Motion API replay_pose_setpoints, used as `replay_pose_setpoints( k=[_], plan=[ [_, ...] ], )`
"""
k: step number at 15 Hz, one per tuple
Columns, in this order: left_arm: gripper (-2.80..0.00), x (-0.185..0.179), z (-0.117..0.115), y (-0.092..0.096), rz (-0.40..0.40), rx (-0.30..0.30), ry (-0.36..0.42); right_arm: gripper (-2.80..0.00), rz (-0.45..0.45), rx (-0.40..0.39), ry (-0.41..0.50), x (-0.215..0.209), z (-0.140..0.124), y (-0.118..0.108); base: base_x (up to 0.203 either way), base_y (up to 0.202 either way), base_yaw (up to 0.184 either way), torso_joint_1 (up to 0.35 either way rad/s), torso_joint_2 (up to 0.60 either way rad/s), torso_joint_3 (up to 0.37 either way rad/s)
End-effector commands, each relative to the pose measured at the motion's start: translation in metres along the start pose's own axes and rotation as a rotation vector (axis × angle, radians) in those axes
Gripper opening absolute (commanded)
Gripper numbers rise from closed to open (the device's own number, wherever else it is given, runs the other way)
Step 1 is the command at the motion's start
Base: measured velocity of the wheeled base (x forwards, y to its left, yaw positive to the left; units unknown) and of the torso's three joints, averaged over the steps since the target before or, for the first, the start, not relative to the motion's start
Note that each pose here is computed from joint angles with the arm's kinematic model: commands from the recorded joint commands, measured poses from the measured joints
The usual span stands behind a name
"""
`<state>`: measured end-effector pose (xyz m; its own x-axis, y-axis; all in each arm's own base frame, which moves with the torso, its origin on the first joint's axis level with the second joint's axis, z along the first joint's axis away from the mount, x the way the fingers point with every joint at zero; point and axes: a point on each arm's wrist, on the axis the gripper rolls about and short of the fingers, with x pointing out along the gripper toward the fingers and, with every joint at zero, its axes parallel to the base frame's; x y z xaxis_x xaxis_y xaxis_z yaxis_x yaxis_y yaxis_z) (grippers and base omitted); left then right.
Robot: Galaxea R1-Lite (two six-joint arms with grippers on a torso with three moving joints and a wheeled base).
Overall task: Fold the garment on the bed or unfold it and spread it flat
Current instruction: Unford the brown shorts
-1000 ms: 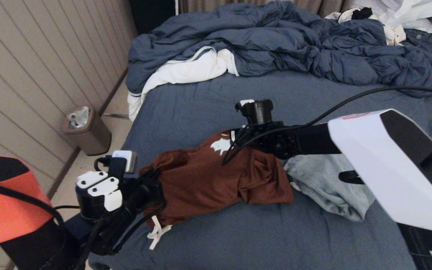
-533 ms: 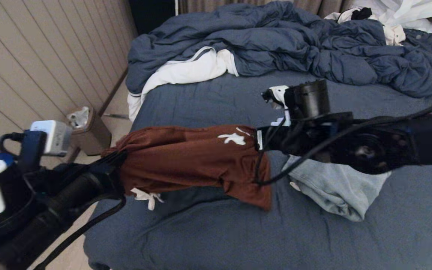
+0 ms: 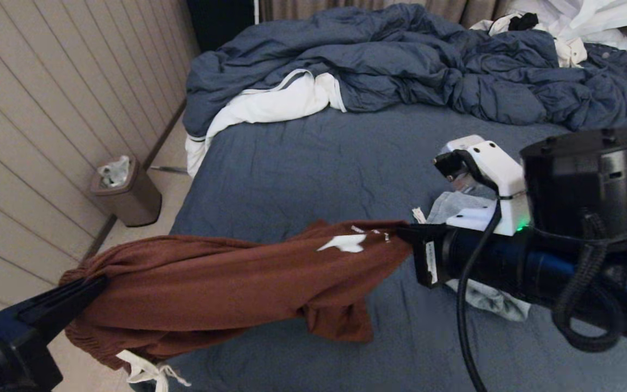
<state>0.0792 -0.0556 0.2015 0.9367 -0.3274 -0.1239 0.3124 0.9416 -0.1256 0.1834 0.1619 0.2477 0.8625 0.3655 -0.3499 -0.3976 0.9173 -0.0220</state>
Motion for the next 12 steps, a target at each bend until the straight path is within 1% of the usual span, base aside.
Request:
replay_pose_setpoints(
  k=[1, 4, 5, 8, 12],
  plan=[
    [-2.80, -0.009, 0.006, 0.002, -0.010, -0.018, -0.048, -2.80, 0.026, 0.005, -0.047, -0.018, 0.007, 0.001, 0.000, 0.000, 0.000, 0.000, 0.00, 0.000],
    [-2.80, -0.019, 0.036, 0.001, -0.019, -0.055, -0.146, -2.80, 0.043, 0.020, -0.107, -0.033, 0.019, 0.000, 0.000, 0.000, 0.000, 0.000, 0.00, 0.000],
    [-2.80, -0.026, 0.043, 0.003, -0.020, -0.060, -0.158, -2.80, 0.052, 0.023, -0.125, -0.039, 0.022, -0.001, 0.000, 0.000, 0.000, 0.000, 0.00, 0.000],
    [-2.80, -0.054, 0.054, 0.011, -0.028, -0.059, -0.157, -2.80, 0.069, 0.016, -0.162, -0.059, 0.031, -0.004, 0.000, 0.000, 0.000, 0.000, 0.00, 0.000],
    [-2.80, -0.070, 0.076, 0.013, -0.038, -0.084, -0.226, -2.80, 0.076, 0.023, -0.196, -0.065, 0.039, -0.007, 0.000, 0.000, 0.000, 0.000, 0.00, 0.000]
  ],
)
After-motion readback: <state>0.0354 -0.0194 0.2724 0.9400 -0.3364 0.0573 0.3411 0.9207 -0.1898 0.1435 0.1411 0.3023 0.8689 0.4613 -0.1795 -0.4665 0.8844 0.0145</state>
